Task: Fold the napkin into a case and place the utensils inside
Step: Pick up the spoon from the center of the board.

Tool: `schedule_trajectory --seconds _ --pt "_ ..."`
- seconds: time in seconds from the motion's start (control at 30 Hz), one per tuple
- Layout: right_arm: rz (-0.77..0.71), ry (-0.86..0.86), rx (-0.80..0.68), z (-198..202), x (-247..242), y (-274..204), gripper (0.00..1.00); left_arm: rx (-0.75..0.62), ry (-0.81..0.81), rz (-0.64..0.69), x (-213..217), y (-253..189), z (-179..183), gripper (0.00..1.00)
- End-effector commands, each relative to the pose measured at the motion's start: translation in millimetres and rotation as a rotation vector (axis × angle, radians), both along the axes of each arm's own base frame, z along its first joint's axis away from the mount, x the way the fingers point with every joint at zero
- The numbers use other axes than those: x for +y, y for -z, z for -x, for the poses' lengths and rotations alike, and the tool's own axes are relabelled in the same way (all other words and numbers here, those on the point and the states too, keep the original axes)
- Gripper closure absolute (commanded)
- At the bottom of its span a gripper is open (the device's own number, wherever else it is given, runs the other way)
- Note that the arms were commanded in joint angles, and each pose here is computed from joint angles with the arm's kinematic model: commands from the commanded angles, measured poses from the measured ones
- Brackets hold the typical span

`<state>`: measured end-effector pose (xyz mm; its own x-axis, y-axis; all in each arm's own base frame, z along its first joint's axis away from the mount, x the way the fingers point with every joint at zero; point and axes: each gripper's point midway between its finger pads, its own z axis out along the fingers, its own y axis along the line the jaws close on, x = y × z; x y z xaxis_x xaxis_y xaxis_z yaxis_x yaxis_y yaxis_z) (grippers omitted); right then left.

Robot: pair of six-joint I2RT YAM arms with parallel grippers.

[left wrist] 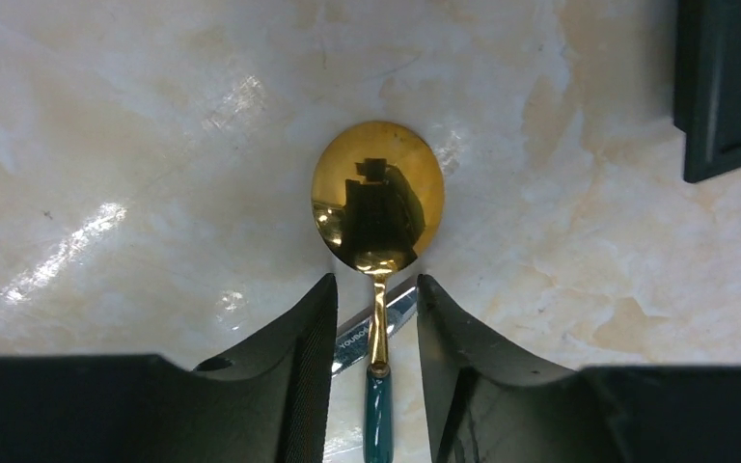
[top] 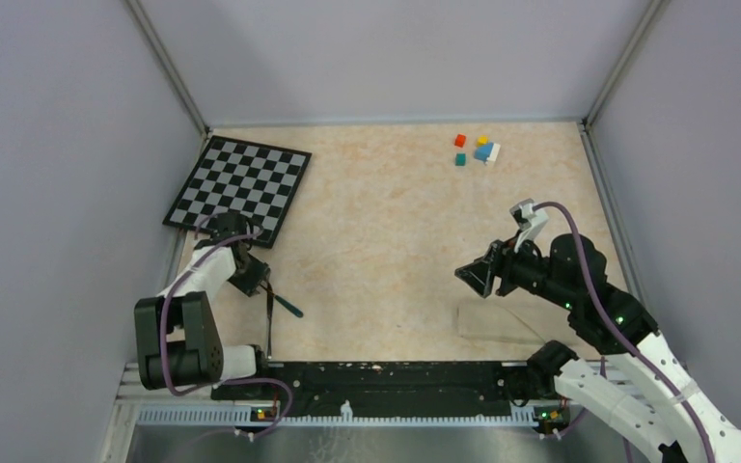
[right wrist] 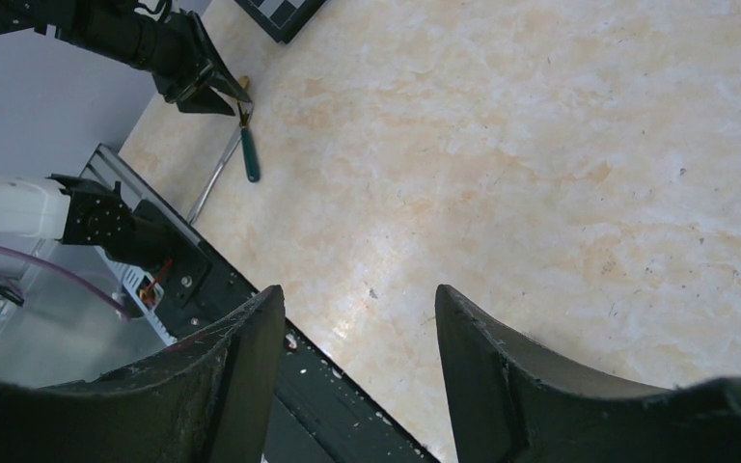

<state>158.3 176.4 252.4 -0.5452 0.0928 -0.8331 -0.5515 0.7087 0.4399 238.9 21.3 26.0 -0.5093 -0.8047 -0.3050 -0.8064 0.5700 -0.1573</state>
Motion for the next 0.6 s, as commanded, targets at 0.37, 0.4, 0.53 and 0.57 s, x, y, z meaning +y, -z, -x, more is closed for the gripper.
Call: schedule_trajectory --seconds 0.37,0.4,0.53,0.57 --pt "-0.011 0.024 -0.004 -11 3 0 0.42 -0.002 -0.021 -0.033 10 -3 -20 0.95" --pt "-0.010 0.023 -0.002 -11 4 1 0.42 -0.023 -0.002 -0.033 10 -9 -26 0.99" --pt "0.012 0.020 0.031 -17 8 10 0.42 -0.123 0.081 0.000 0 -45 -45 1.00" --pt "0.020 0.011 0.044 -18 10 13 0.42 -0.172 0.119 0.022 -6 -58 -49 1.00"
